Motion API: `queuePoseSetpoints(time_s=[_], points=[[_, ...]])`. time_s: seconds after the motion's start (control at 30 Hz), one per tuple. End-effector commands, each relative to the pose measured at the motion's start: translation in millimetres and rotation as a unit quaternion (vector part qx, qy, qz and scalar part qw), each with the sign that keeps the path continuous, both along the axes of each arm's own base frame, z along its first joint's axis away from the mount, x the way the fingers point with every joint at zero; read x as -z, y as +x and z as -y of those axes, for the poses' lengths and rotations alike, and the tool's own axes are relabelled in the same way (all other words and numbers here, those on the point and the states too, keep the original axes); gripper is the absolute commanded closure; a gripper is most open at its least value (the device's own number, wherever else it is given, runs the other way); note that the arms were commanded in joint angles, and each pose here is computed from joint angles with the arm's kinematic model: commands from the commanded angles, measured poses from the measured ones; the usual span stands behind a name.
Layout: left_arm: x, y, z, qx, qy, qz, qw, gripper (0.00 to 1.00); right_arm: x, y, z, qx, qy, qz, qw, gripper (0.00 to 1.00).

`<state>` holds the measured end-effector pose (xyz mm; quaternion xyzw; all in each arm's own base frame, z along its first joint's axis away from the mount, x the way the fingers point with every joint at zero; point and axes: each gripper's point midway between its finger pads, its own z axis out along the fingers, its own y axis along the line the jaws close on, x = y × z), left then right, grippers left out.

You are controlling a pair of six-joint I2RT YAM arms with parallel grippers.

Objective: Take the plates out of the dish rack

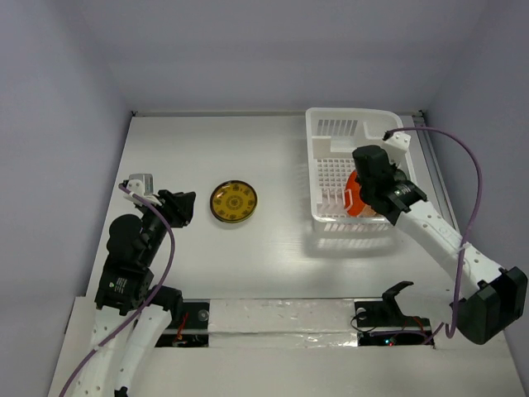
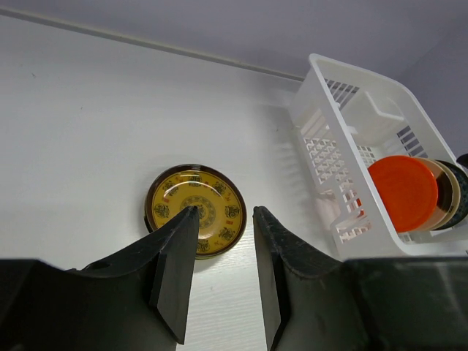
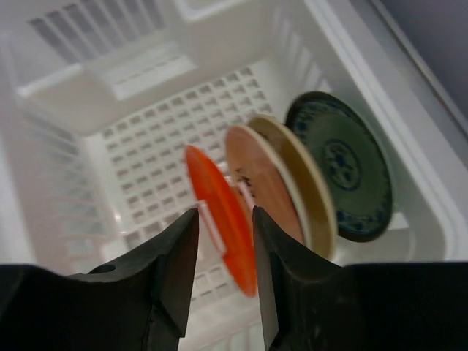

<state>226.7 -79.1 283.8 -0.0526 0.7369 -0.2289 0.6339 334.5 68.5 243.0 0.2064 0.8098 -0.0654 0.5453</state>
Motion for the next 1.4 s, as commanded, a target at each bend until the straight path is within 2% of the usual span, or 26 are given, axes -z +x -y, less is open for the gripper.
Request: queuePoseSetpoints(time_s=[0.0,0.4,0.5,0.53,0.6,0.67,0.87,0.97,1.13,1.37], points=[[-16.2,3.0,1.7,0.004,-0.005,0.028,1.0,0.67,15.0,-9.9,28.5,0.012,-0.046,-0.046,0.998,0.57],[-15.5,3.1,1.1,0.003,-0.004,0.026,1.0,0.67,64.1,12.8,18.2,-0.013,-0.055,-0.117,0.992,0.57],[-16.2,3.1,0.6,0.001,-0.005,0.027,1.0,0.67,68.4,15.0,20.5,-0.006,-0.064,-0.122,0.99,0.64],[-16.6,2.8,0.6,0.001,-0.006,0.028,1.0,0.67,67.1,16.1,20.7,-0.006,-0.067,-0.12,0.99,0.73],[-16.5,2.4,0.5,0.001,-0.006,0.028,1.0,0.67,67.0,16.9,22.1,-0.008,-0.077,-0.125,0.989,0.8],[-17.2,1.9,0.3,0.001,-0.006,0.03,1.0,0.67,60.5,17.8,25.7,-0.002,-0.089,-0.124,0.988,0.9],[-16.9,2.2,1.2,0.004,-0.006,0.029,1.0,0.67,40.7,15.3,30.8,0.005,-0.134,-0.123,0.983,0.93],[-17.3,1.8,1.4,0.004,-0.006,0.03,1.0,0.67,34.9,14.4,21.6,-0.01,-0.156,-0.126,0.98,0.99],[-17.3,1.8,1.4,0.004,-0.006,0.03,1.0,0.67,18.4,10.6,14.8,-0.022,-0.2,-0.126,0.971,1.0],[-17.2,1.9,1.1,0.004,-0.005,0.03,1.0,0.67,-26.2,4.8,13.2,-0.012,-0.21,-0.078,0.975,1.0]])
